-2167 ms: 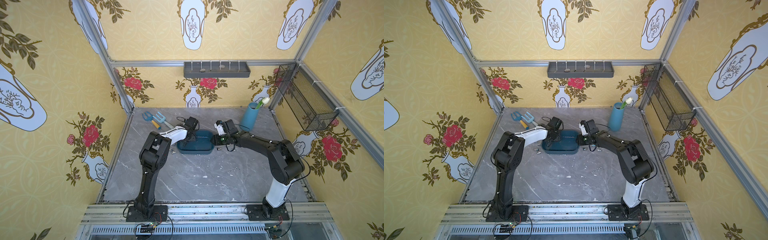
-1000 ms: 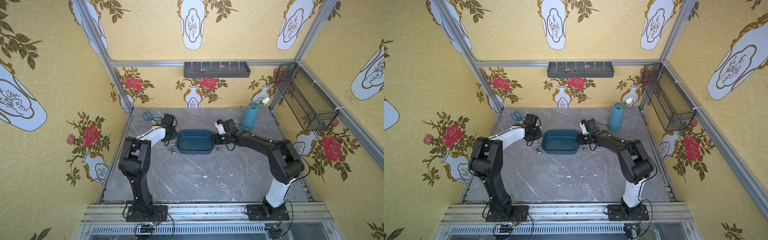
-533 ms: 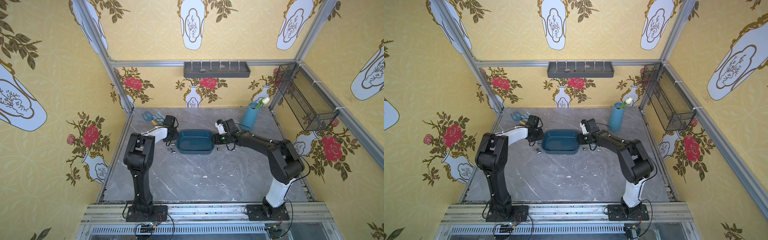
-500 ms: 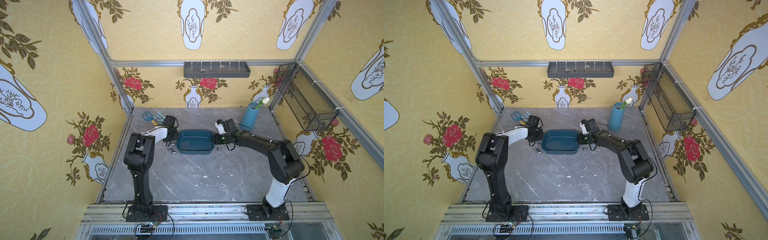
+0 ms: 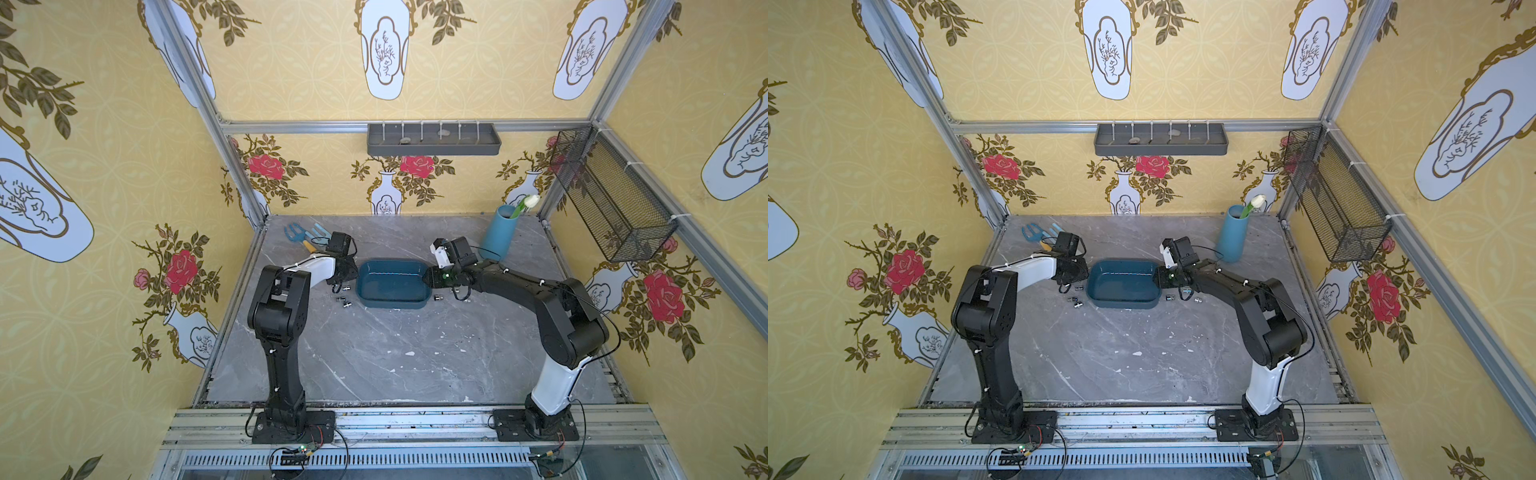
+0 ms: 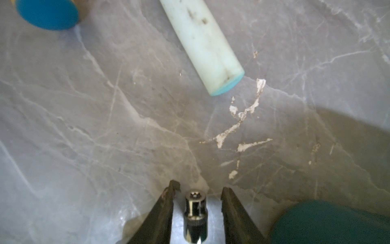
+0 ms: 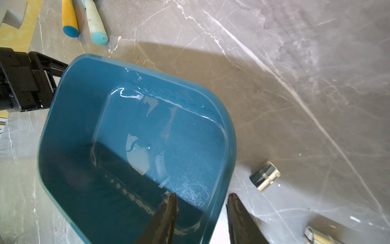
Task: Take out the socket from the storage box
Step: Place the socket head at the center of the board, then adjust the storage box at the center of the board.
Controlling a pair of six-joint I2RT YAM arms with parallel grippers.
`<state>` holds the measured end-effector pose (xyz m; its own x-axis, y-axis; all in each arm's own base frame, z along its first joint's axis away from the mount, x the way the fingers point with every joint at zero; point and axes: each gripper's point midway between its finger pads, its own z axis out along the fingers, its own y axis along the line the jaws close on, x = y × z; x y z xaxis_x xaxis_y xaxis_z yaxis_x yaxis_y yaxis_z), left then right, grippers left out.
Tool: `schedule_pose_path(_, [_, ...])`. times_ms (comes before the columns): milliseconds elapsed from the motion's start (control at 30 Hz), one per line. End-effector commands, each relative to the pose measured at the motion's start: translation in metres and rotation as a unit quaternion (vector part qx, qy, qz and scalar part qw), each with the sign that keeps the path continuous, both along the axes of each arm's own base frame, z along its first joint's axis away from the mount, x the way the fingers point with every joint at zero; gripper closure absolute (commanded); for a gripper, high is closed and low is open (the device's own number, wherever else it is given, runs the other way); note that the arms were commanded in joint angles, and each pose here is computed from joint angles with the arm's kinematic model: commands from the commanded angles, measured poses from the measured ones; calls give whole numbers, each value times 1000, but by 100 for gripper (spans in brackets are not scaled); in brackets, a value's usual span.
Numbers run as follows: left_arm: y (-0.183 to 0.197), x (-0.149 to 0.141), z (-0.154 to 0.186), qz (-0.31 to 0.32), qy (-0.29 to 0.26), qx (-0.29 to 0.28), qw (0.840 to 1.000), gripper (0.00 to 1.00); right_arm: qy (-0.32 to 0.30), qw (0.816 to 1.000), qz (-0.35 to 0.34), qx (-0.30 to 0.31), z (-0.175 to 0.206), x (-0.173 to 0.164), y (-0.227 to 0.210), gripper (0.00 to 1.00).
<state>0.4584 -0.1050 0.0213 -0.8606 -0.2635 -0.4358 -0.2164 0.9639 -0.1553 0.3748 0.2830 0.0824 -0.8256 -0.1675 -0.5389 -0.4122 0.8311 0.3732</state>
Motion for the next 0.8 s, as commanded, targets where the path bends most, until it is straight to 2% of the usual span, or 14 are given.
schedule_pose_path(0, [-2,3,8,-2,-13,-7,1000,57,-4,1000,-3,-2,4,2,-1,56])
schedule_pose_path(433, [2,-2,76,-9,-63,-7,998,53,-6,1000,-3,1,6,2,0,56])
schedule_pose_path(767, [-28,-19,123,-64,-92,-69,991,45,-7,1000,0,6,10,5,4,56])
